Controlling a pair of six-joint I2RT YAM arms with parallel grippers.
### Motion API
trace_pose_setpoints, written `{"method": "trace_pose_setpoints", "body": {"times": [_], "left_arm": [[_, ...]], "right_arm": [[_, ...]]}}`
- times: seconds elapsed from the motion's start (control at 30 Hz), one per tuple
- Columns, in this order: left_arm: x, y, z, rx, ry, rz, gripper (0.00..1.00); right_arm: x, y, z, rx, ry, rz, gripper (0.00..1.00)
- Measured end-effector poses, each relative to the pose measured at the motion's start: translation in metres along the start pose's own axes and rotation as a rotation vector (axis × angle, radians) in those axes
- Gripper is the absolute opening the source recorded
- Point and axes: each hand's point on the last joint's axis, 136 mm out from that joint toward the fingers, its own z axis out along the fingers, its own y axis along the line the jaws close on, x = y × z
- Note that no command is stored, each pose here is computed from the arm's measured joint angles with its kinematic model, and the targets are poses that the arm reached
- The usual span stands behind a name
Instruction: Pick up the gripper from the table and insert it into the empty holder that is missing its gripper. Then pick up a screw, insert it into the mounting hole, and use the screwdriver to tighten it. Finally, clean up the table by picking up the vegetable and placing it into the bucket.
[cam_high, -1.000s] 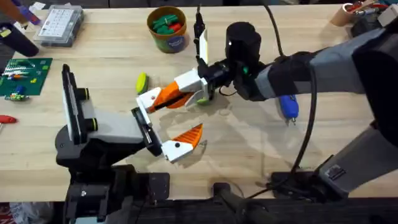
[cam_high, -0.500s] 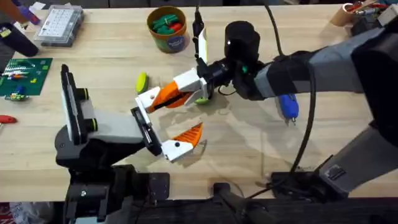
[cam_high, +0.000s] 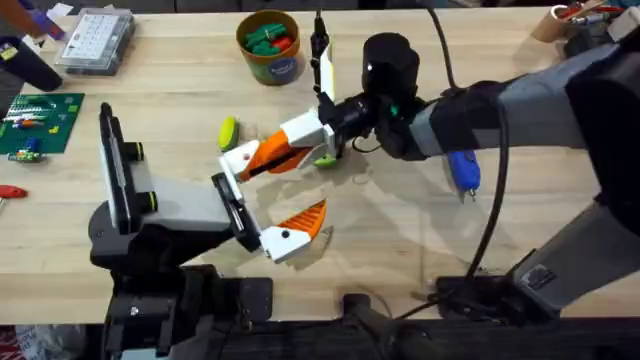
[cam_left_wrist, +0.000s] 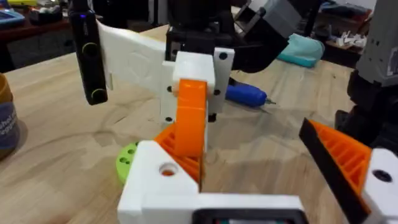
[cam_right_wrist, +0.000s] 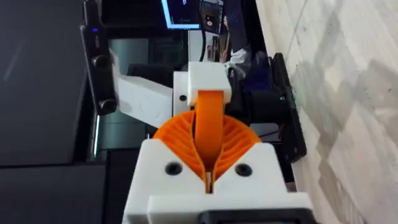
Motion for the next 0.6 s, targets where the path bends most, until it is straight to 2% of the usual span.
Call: {"method": "trace_pose_setpoints", "body": {"times": [0.6], "left_arm": [[0.0, 0.0, 0.0, 0.0, 0.0, 0.0, 0.986]], "right_arm": [[0.0001, -0.0001, 0.0011, 0.001, 0.0, -0.011, 0.018]]}}
